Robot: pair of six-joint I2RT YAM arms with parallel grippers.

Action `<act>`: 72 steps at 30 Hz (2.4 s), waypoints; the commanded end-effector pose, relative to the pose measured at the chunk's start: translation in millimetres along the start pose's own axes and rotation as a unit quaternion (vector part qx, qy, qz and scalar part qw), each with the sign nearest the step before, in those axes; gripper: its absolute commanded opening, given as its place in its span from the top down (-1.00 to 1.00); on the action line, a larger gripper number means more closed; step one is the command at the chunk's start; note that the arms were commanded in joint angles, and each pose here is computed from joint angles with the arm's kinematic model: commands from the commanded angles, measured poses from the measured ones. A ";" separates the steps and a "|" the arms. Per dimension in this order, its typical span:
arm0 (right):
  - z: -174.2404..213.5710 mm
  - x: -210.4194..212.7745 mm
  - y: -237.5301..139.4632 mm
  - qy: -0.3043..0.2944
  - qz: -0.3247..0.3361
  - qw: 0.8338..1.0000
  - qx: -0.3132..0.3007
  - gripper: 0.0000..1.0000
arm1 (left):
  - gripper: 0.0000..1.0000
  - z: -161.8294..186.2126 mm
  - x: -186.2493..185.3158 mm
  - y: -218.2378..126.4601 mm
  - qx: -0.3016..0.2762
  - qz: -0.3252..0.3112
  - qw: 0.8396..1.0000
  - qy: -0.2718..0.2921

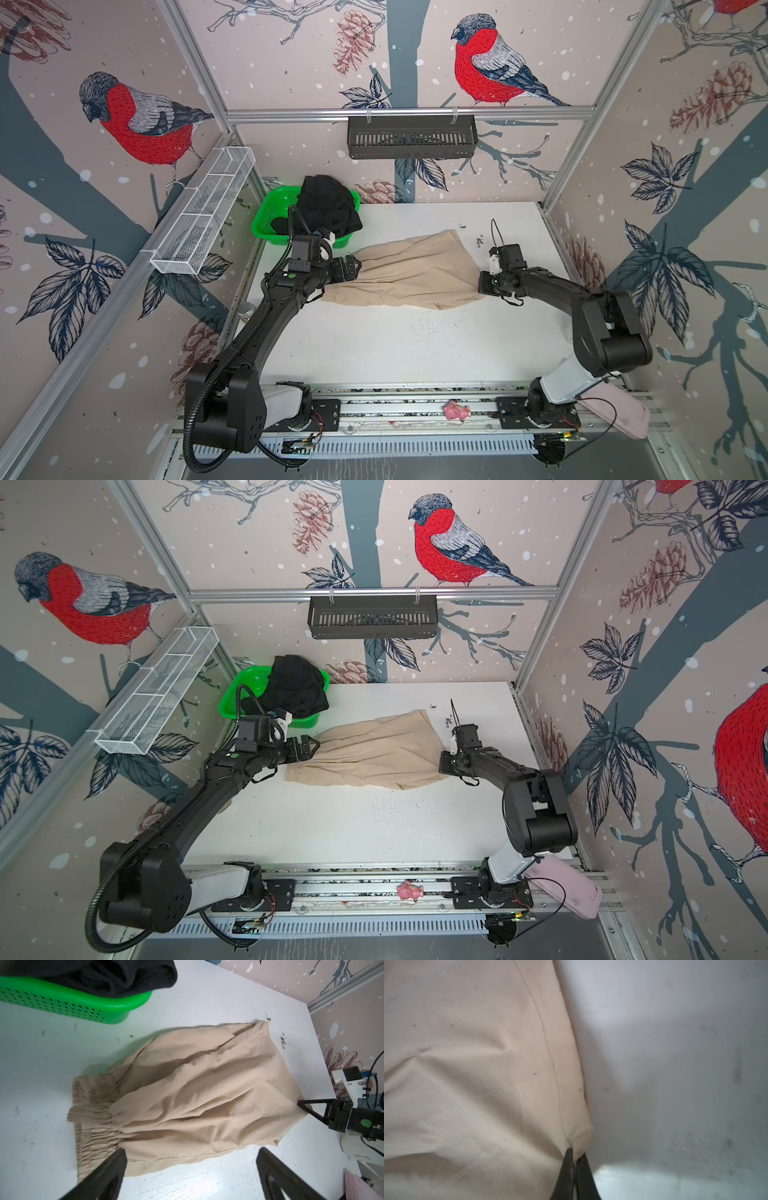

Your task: Fold and stack the shorts

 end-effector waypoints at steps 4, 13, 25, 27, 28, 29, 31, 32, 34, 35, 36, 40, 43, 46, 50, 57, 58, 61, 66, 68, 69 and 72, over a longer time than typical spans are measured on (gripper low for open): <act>17.6 -28.0 -25.3 0.052 0.031 0.998 -0.011 0.76 | -0.95 27.2 -31.6 17.9 0.038 0.069 0.996 0.030; 19.2 -31.2 -24.7 0.048 0.025 0.998 -0.014 0.83 | -0.95 18.1 -37.3 72.1 0.040 0.119 0.990 0.058; 29.1 -56.3 -21.8 0.093 0.050 0.994 -0.016 0.74 | -0.95 -13.1 -10.8 144.0 0.068 0.065 0.989 0.118; 29.5 -59.8 -25.0 0.101 0.050 0.993 -0.022 0.42 | -0.95 -9.3 -10.4 150.7 0.076 0.075 0.988 0.115; 28.1 -58.6 -27.4 0.101 0.047 0.993 -0.026 0.30 | -0.95 -8.2 -11.3 151.6 0.077 0.082 0.987 0.113; 24.6 -57.1 -31.5 0.102 0.046 0.993 -0.033 0.12 | -0.95 -7.6 -12.9 151.6 0.077 0.089 0.987 0.111; 12.9 -51.7 -43.0 0.101 0.041 0.992 -0.056 -0.10 | -0.95 -9.2 -17.8 147.6 0.074 0.105 0.986 0.107; 4.3 -47.4 -49.7 0.098 0.035 0.992 -0.072 -0.17 | -0.95 -11.6 -20.9 143.2 0.070 0.113 0.986 0.105; -14.3 -36.7 -61.8 0.087 0.018 0.990 -0.107 -0.23 | -0.95 -20.0 -29.1 131.7 0.056 0.129 0.984 0.106; -23.9 -31.4 -65.6 0.082 0.005 0.989 -0.124 -0.25 | -0.95 -25.0 -32.8 124.8 0.045 0.135 0.984 0.108; -34.8 -24.8 -68.3 0.075 -0.010 0.988 -0.138 -0.25 | -0.95 -30.3 -37.0 116.9 0.036 0.140 0.983 0.111; -67.2 3.2 -60.9 0.033 -0.034 0.986 -0.160 -0.26 | -0.95 -44.5 -42.1 91.4 0.005 0.126 0.985 0.120; -84.6 27.0 -45.7 -0.003 -0.038 0.987 -0.157 -0.35 | -0.95 -45.6 -30.0 82.6 -0.014 0.086 0.991 0.101; -90.6 50.8 -32.4 -0.022 -0.054 0.987 -0.149 -0.40 | -0.95 -39.9 -4.1 86.8 -0.033 0.072 0.995 0.066; -77.5 63.6 -17.8 -0.018 -0.072 0.990 -0.120 -0.34 | -0.95 -27.9 6.6 97.4 -0.042 0.101 0.993 0.049; -16.1 54.6 -12.5 0.024 -0.084 0.994 -0.071 0.14 | -0.95 -16.5 22.8 126.9 -0.019 0.080 0.996 0.046; -8.6 52.9 -13.5 0.026 -0.081 0.994 -0.068 0.16 | -0.95 -13.9 24.5 129.3 -0.017 0.078 0.996 0.042; 12.7 43.9 -16.2 0.040 -0.063 0.996 -0.055 0.30 | -0.95 -1.3 32.7 135.5 0.001 0.060 0.998 0.021; 45.1 22.6 -13.5 0.066 -0.051 0.996 -0.040 0.39 | -0.95 21.1 37.5 139.0 0.025 0.054 0.998 0.001; 57.0 15.0 -9.6 0.073 -0.044 0.996 -0.028 0.40 | -0.95 28.7 36.5 136.6 0.030 0.058 0.998 -0.006; 61.0 12.3 -8.5 0.076 -0.041 0.996 -0.024 0.40 | -0.95 31.9 37.1 135.3 0.034 0.055 0.998 -0.011; 70.5 2.1 -8.2 0.086 -0.026 0.996 -0.017 0.39 | -0.95 40.2 37.7 131.3 0.049 0.047 0.997 -0.022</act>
Point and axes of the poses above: each gripper's point midway between its finger pads, its own y axis out along the fingers, its own x axis along the line the jaws close on, z = x × y, the point moved 6 cm from there along -y, back along the fingers, and after that the axes turned 11 degrees about y, right-handed, at the moved point
